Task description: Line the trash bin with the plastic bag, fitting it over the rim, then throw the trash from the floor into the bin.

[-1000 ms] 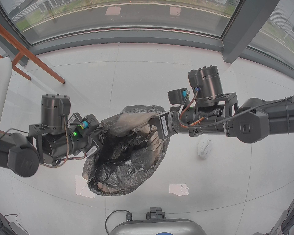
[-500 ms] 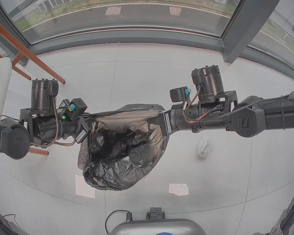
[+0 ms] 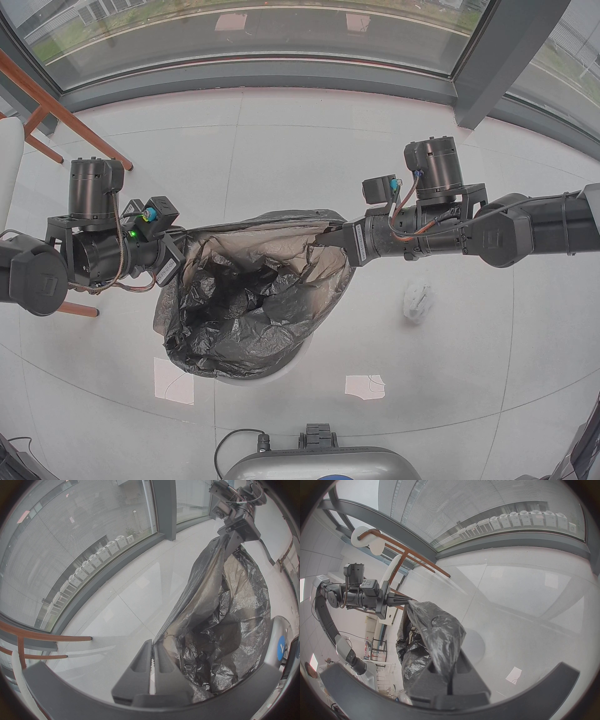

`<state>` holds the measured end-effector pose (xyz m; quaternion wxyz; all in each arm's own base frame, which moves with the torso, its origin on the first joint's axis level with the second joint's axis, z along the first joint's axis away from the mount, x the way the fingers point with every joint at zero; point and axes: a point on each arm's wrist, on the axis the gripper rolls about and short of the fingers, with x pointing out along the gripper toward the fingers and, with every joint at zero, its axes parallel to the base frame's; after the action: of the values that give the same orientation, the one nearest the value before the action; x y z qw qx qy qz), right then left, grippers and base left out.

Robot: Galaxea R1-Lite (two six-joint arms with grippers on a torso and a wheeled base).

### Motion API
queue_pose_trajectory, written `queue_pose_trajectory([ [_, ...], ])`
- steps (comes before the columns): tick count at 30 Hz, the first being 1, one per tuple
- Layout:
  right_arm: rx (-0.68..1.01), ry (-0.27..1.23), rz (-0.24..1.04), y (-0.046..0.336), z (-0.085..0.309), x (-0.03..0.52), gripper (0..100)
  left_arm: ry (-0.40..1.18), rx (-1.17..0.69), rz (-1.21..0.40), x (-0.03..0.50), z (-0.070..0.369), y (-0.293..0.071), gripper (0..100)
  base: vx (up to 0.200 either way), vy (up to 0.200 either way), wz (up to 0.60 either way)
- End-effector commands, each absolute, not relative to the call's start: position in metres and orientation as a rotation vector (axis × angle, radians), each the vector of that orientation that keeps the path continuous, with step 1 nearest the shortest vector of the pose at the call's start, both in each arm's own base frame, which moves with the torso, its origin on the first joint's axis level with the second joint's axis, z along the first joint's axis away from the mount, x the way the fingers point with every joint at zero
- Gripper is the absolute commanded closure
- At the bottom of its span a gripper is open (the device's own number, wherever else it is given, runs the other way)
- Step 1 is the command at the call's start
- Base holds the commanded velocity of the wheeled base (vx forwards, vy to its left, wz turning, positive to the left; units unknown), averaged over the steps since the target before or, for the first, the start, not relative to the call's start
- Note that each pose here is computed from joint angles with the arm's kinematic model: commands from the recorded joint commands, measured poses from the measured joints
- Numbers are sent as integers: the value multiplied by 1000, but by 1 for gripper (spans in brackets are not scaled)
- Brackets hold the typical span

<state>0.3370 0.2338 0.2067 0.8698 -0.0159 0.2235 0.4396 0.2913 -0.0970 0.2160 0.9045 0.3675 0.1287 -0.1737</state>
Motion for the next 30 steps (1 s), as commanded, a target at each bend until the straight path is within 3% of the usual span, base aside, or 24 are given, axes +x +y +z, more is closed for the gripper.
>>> queue_pose_trajectory([
  [1, -22, 464, 922, 228, 205, 348, 100, 273, 757, -356, 300, 213, -99, 100, 0, 0, 0],
  [23, -8, 429, 915, 217, 205, 365, 100, 268, 748, -323, 306, 218, -91, 100, 0, 0, 0],
  [24, -16, 435, 917, 217, 203, 364, 0, 269, 747, -322, 306, 218, -91, 100, 0, 0, 0],
  [30, -43, 421, 921, 215, 201, 363, 0, 269, 745, -321, 306, 218, -91, 100, 0, 0, 0],
])
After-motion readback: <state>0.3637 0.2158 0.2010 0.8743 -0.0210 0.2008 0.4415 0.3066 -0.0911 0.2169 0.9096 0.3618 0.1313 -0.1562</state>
